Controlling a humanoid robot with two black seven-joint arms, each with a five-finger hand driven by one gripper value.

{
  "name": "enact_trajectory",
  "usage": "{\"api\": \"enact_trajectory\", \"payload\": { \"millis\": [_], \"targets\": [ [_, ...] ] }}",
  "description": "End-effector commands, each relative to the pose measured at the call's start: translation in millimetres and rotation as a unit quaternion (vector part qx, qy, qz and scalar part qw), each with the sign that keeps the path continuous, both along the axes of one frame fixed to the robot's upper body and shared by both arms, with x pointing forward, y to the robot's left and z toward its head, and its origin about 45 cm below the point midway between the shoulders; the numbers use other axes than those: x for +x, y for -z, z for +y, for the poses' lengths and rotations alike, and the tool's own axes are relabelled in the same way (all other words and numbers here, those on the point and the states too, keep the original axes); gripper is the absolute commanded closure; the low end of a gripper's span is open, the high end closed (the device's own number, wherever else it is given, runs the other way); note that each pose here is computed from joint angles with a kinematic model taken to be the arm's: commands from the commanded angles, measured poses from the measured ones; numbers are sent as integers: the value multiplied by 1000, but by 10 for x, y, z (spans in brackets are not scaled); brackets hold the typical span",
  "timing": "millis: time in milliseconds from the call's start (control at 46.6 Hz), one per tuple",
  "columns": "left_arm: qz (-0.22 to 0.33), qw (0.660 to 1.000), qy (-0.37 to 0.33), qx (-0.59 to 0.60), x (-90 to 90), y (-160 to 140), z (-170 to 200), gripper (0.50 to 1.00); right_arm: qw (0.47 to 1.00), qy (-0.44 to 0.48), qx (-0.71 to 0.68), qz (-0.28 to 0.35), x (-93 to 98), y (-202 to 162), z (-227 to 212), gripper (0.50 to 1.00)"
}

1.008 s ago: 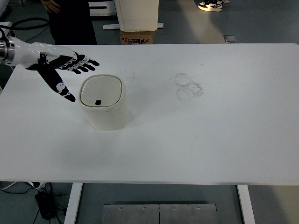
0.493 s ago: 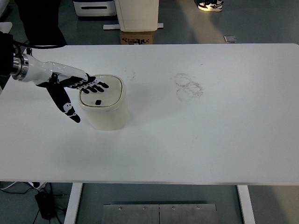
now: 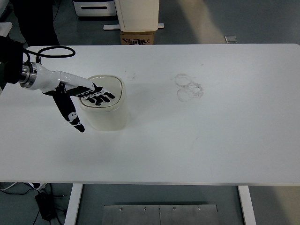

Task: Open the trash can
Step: 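Press the left hand fingers onto the lid's far edge, then lift the left hand upward, flipping the lid open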

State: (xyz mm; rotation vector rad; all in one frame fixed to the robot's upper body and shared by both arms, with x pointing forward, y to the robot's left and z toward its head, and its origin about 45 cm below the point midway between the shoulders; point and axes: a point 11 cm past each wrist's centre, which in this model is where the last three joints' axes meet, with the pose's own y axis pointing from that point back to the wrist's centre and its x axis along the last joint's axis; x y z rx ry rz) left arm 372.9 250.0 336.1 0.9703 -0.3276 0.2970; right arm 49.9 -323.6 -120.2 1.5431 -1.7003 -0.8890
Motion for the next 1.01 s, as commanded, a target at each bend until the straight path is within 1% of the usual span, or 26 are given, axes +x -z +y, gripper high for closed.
{"api": "enact_trajectory", "payload": {
  "millis": [0,386,493,622,794,901,987],
  "targets": [
    [0,1000,-1,0,2,2,5,500,1000,0,0,0,0,0,-1,509],
    [9,1000,7,3,-35,67,-38,500,1000,0,1,0,0,0,1,509],
    [5,1000,7,2,-13,38,-45,500,1000,0,0,0,0,0,-1,509],
    [-29,999,11,-7,76,-279,-121,500,1000,0,0,0,0,0,0,509],
    [-53,998,5,-22,127,-546,-137,500,1000,0,0,0,0,0,-1,509],
    [-73,997,-9,-30,226,-711,-99,500,1000,0,1,0,0,0,1,509],
    [-84,994,-22,-61,309,-891,-115,500,1000,0,0,0,0,0,0,509]
  ]
}}
